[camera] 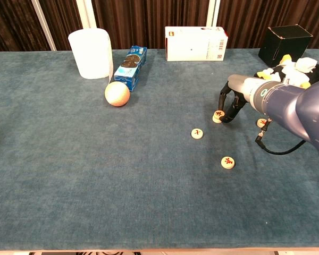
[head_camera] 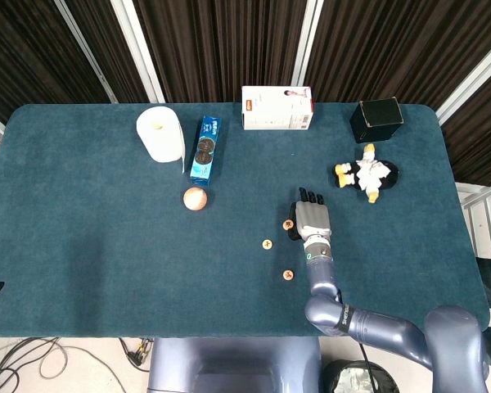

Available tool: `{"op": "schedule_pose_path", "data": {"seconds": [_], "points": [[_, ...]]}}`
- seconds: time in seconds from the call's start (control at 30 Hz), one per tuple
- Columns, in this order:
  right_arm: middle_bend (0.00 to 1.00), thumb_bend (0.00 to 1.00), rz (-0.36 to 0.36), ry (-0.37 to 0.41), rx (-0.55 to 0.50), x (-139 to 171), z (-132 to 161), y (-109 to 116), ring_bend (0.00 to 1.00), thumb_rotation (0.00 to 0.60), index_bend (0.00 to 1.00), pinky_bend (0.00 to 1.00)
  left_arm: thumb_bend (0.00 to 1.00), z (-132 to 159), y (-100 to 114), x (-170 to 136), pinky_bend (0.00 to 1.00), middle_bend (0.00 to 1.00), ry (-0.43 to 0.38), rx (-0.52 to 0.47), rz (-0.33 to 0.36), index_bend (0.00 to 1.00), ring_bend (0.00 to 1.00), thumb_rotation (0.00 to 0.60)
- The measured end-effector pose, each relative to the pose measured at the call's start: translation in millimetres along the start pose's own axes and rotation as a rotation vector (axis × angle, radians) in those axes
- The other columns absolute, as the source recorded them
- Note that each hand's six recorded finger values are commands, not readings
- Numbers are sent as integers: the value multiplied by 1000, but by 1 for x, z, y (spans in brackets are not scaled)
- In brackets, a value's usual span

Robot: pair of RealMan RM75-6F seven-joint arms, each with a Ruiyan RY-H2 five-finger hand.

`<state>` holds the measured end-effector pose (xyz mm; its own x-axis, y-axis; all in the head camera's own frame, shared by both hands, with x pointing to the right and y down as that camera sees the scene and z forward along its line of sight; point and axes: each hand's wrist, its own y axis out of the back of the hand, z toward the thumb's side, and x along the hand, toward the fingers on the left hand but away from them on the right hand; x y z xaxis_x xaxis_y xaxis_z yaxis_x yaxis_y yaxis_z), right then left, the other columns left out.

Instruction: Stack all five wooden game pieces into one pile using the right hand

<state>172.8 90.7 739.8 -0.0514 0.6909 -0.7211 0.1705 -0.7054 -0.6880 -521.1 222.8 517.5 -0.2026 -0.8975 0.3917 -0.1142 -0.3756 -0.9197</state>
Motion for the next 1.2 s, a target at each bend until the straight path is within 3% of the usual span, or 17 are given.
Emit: {"op": "schedule_pose_path", "data": {"seconds": [1.2], "points": [[0,407,11,2,8,1,1,0,0,600,481,0,109,-1,-1,0,0,0,17,5,-6,28,0,600]]}}
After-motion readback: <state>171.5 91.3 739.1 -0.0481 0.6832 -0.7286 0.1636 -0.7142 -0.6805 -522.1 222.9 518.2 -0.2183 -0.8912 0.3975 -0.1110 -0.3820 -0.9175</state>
